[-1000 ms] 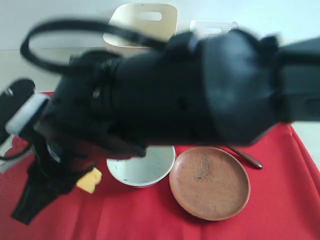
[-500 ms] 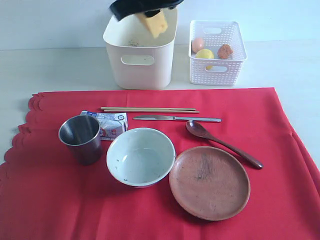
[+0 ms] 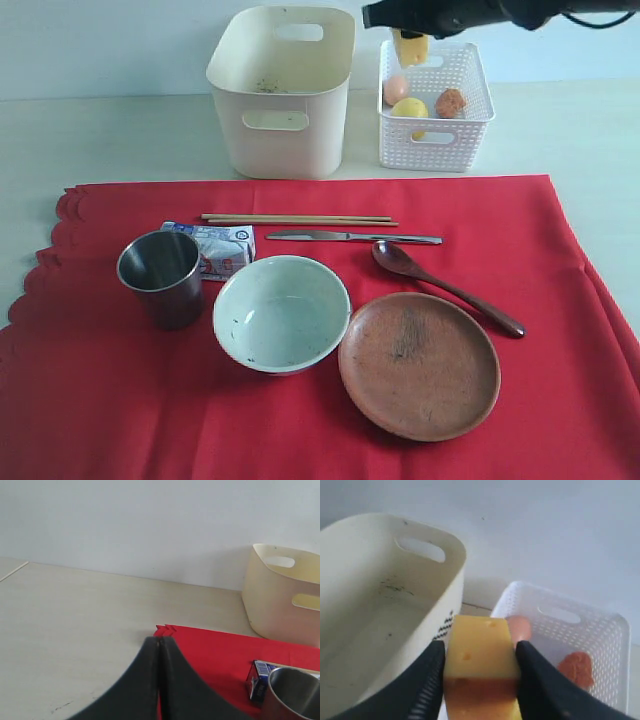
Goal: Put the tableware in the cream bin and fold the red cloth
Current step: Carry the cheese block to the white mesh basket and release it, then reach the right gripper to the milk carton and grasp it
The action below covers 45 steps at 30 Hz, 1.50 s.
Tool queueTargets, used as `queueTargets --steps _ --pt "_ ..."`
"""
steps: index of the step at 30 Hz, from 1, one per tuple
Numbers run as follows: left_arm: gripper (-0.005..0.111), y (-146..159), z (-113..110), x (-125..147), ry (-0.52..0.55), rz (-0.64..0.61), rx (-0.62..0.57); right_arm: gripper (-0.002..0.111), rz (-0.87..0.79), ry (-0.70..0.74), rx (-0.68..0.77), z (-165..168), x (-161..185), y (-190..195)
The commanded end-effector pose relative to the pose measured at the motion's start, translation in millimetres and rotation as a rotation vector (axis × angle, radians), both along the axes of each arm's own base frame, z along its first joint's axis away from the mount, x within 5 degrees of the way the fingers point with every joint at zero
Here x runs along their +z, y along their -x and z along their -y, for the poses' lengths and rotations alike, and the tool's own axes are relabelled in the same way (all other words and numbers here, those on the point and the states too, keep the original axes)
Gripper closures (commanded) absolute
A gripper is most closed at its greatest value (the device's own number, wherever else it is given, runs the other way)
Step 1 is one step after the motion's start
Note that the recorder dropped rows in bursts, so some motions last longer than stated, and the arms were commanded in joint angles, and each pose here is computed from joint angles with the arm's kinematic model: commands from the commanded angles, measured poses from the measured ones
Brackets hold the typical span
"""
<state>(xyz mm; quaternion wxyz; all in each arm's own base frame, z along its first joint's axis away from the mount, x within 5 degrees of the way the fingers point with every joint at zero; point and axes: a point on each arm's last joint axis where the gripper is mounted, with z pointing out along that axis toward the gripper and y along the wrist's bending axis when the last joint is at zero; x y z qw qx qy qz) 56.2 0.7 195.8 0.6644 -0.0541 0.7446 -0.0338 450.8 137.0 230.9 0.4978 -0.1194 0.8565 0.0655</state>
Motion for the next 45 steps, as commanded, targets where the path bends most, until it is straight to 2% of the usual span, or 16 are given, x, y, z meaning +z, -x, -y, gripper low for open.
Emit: queueTargets --steps 1,3,6,13,17,20,25,33,37,43,45 --pt "0.107 0 0 -1 -0.002 0.004 0.001 0.108 0.0 -0.061 -0.048 16 -27 -16" --pt "0.107 0 0 -1 -0.002 0.004 0.001 0.107 -0.024 -0.055 -0.064 22 -39 -20" --pt "0.107 0 0 -1 -0.002 0.004 0.001 0.097 -0.04 -0.051 -0.075 25 -48 -26" --pt "0.107 0 0 -1 -0.002 0.004 0.001 0.055 -0.058 -0.04 -0.086 25 -50 -31" --pt "0.107 0 0 -1 -0.002 0.004 0.001 0.04 -0.056 -0.038 -0.089 25 -45 -30" --pt "0.107 0 0 -1 -0.002 0.004 0.001 0.033 -0.08 -0.039 -0.109 27 -37 -26" --pt "0.107 0 0 -1 -0.002 0.004 0.001 0.035 -0.083 -0.027 -0.132 32 -6 -16" --pt "0.107 0 0 -1 -0.002 0.004 0.001 0.046 -0.012 -0.033 -0.161 43 73 15" --pt "0.107 0 0 -1 -0.002 0.004 0.001 0.065 0.006 -0.035 -0.182 50 107 36" --pt "0.107 0 0 -1 -0.002 0.004 0.001 0.105 -0.054 -0.031 -0.135 51 129 60" --pt "0.107 0 0 -1 -0.002 0.004 0.001 0.108 -0.092 -0.042 -0.084 47 131 67"
